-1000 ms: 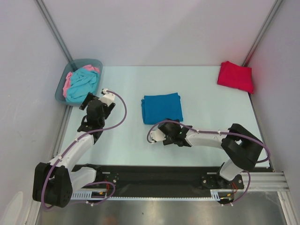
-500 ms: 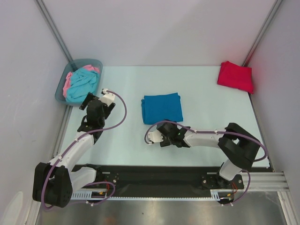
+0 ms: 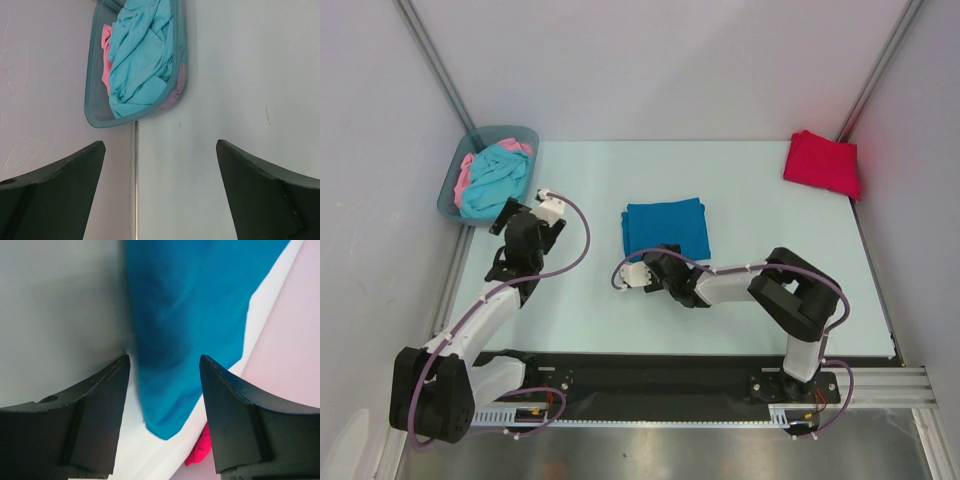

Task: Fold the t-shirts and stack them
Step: Neatly place the folded tshirt to the corner

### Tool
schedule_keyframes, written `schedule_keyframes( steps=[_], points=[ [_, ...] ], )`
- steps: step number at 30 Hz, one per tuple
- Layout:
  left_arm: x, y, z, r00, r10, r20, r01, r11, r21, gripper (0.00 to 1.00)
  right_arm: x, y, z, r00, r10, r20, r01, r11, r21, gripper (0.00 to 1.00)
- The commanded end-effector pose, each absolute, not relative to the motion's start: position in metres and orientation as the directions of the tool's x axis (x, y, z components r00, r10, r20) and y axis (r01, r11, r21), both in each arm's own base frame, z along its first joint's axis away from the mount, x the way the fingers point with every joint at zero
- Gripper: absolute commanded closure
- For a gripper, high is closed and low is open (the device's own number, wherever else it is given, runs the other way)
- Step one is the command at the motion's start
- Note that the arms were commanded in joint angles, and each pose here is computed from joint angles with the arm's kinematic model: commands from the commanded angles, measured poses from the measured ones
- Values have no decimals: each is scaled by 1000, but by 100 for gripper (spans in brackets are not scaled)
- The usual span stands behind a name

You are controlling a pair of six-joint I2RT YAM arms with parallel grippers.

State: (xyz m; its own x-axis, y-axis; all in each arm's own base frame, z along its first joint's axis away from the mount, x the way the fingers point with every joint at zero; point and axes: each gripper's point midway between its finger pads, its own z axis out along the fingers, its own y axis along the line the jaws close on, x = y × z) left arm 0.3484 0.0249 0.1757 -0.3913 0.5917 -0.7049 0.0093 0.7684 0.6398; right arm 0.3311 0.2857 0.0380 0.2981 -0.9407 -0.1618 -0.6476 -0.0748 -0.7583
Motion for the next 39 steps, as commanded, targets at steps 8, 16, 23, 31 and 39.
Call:
schedule_keyframes(
  steps=[8,16,23,31,39],
  points=[
    [348,31,193,-355,572,-740,-54,777,627,0,346,260,-27,265,-953,-145,-758,-113,-642,39],
    [349,32,192,-360,573,-736,-55,774,630,0,336,255,-29,276,-951,-137,-810,-153,-566,100],
    [350,31,191,-362,574,-735,-52,774,631,0,337,265,40,291,-936,-195,-818,-138,-559,100],
    [350,31,191,-363,572,-736,-52,776,629,0,363,272,134,321,-925,-203,-723,-101,-683,100],
    [350,31,191,-362,570,-738,-52,778,626,0,434,241,198,232,-963,-140,-469,15,-883,100]
  ],
)
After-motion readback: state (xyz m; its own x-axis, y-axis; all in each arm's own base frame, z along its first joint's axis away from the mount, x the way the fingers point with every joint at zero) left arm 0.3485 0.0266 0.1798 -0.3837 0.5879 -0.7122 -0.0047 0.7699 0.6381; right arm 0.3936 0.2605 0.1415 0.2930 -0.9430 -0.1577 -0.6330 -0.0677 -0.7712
